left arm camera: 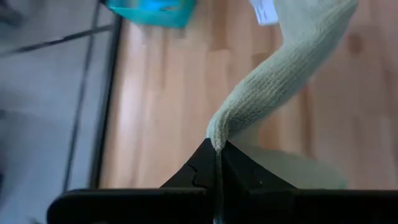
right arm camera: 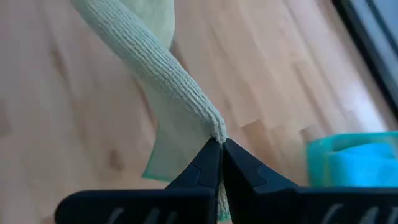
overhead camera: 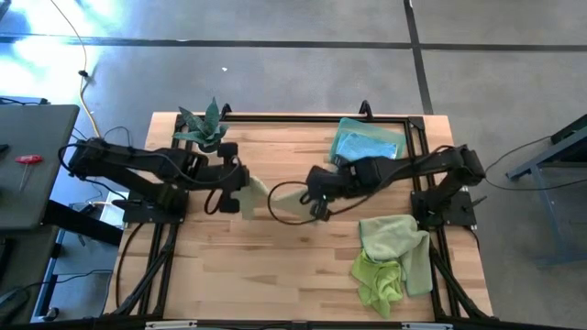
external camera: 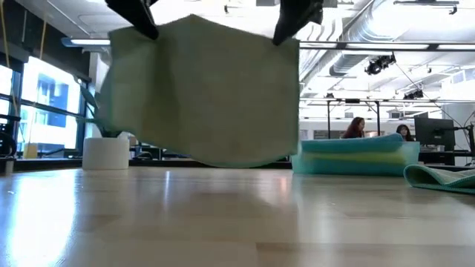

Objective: Fold microfiber towels
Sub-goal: Fold the left green microfiber cloth

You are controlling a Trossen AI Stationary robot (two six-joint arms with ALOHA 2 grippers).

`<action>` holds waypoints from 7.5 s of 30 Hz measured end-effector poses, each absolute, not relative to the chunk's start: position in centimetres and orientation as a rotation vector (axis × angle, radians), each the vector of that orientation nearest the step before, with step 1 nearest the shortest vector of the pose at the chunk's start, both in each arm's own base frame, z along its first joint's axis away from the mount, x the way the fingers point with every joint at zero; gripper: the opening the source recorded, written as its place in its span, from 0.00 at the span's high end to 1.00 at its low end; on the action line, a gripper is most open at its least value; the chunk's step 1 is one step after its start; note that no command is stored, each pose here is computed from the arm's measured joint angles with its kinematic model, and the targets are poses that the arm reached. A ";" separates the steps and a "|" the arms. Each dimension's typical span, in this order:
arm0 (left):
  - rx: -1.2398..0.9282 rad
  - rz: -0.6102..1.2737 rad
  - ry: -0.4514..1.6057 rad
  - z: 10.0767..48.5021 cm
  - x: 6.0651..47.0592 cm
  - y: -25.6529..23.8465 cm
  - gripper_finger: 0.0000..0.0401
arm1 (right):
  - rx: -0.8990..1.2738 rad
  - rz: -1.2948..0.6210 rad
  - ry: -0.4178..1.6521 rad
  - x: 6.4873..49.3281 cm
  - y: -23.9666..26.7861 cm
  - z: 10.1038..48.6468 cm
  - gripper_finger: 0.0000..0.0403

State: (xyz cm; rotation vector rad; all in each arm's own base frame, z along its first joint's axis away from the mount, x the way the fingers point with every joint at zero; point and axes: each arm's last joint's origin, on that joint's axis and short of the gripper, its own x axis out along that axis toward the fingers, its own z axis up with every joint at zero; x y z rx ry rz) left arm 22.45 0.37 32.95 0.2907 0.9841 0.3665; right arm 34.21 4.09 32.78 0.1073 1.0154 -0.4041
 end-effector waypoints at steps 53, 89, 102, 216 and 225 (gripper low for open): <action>-0.441 -0.089 1.308 16.6 24.7 -10.5 0.74 | 0.333 0.204 1.486 38.2 16.1 19.8 0.62; -0.090 0.189 0.857 28.3 17.0 -6.1 0.73 | 0.688 -0.304 1.203 36.4 16.3 25.6 0.62; -0.099 0.225 0.714 29.2 17.8 -6.0 0.73 | -0.047 -0.163 0.820 37.2 16.7 28.3 0.62; -0.169 0.059 0.811 11.9 23.7 -10.0 0.77 | 1.505 -0.983 0.804 32.3 21.2 13.5 0.62; -0.186 0.060 0.820 11.8 23.7 -10.0 0.77 | 1.481 -1.007 0.755 32.8 21.0 12.7 0.62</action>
